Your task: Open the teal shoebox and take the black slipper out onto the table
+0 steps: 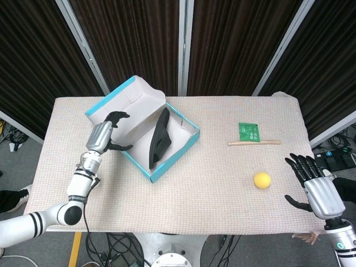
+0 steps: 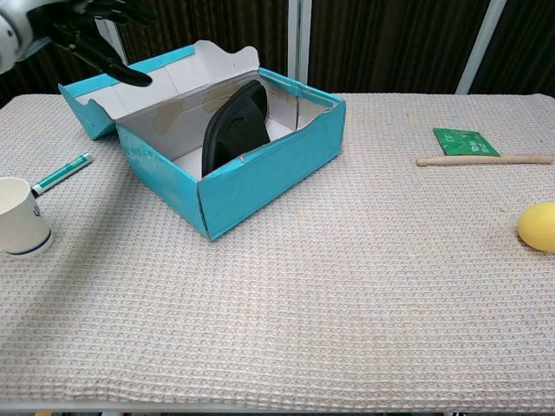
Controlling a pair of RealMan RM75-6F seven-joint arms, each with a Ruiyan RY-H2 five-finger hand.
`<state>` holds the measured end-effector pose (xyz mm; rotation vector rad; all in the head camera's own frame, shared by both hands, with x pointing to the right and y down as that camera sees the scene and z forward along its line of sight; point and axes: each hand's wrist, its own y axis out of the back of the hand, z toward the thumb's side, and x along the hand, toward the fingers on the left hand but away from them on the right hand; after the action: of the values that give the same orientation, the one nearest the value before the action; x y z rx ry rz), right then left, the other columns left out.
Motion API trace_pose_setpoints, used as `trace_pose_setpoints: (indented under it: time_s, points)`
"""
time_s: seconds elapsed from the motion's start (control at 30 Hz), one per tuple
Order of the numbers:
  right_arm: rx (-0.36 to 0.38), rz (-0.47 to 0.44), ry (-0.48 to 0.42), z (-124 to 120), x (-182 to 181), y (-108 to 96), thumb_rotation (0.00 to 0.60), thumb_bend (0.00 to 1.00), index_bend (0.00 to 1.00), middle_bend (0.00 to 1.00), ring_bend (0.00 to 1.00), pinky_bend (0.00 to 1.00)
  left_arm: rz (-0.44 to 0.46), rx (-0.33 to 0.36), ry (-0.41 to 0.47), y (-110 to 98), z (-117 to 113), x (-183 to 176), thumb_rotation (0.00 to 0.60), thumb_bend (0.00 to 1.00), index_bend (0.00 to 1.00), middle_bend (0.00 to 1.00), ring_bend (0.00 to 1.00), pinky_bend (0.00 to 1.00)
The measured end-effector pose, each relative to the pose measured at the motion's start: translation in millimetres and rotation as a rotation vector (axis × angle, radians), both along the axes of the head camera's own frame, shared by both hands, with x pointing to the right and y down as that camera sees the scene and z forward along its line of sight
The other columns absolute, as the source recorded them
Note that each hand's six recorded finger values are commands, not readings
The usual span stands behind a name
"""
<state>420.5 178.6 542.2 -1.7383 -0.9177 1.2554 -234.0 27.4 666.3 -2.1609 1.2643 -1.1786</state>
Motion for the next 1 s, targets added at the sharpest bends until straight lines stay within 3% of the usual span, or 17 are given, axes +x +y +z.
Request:
trace_pose_setpoints:
  time_s: [0.17, 0.4, 0.53, 0.73, 0.8, 0.9, 1.0]
  points:
    - [-0.002, 0.0, 0.004, 0.3, 1.0, -1.9, 0.6, 0.08, 0.0, 0.02, 0.0, 0.01, 0.07, -0.011, -0.062, -2.7, 7.3, 34.3, 0.6, 0.09, 0.21, 0.24, 0.24, 0.46]
    - [-0.008, 0.001, 0.003, 2.4, 1.9, -2.9, 0.6, 0.08, 0.0, 0.02, 0.0, 0.01, 0.094, -0.083, -0.129, 1.6, 18.9, 65.4, 0.587, 0.09, 0.15, 0.23, 0.25, 0.49]
    - [-0.006, 0.001, 0.002, 2.1, 2.1, -3.5, 0.6, 0.08, 0.0, 0.02, 0.0, 0.01, 0.103, -0.086, -0.161, 2.7, 24.5, 83.0, 0.498, 0.09, 0.09, 0.17, 0.15, 0.43]
    - [-0.004, 0.008, 0.003, 1.3, 4.1, -2.2, 0.6, 0.08, 0.0, 0.02, 0.0, 0.01, 0.177, 0.008, -0.223, 1.1, 26.9, 102.8, 0.443, 0.09, 0.08, 0.13, 0.11, 0.33]
    - [-0.003, 0.012, 0.003, 1.2, 5.2, -1.7, 0.6, 0.08, 0.0, 0.02, 0.0, 0.01, 0.212, 0.024, -0.23, 2.8, 27.2, 110.5, 0.472, 0.09, 0.08, 0.12, 0.08, 0.28]
    - [-0.005, 0.017, 0.004, 1.5, 7.0, -0.9, 0.6, 0.08, 0.0, 0.02, 0.0, 0.01, 0.274, 0.07, -0.264, 2.6, 27.3, 115.7, 0.59, 0.09, 0.08, 0.1, 0.03, 0.21]
    - [-0.002, 0.018, 0.004, 0.7, 7.9, -0.8, 0.6, 0.08, 0.0, 0.02, 0.0, 0.01, 0.374, 0.142, -0.345, 0.3, 30.4, 119.2, 0.6, 0.09, 0.08, 0.07, 0.0, 0.19]
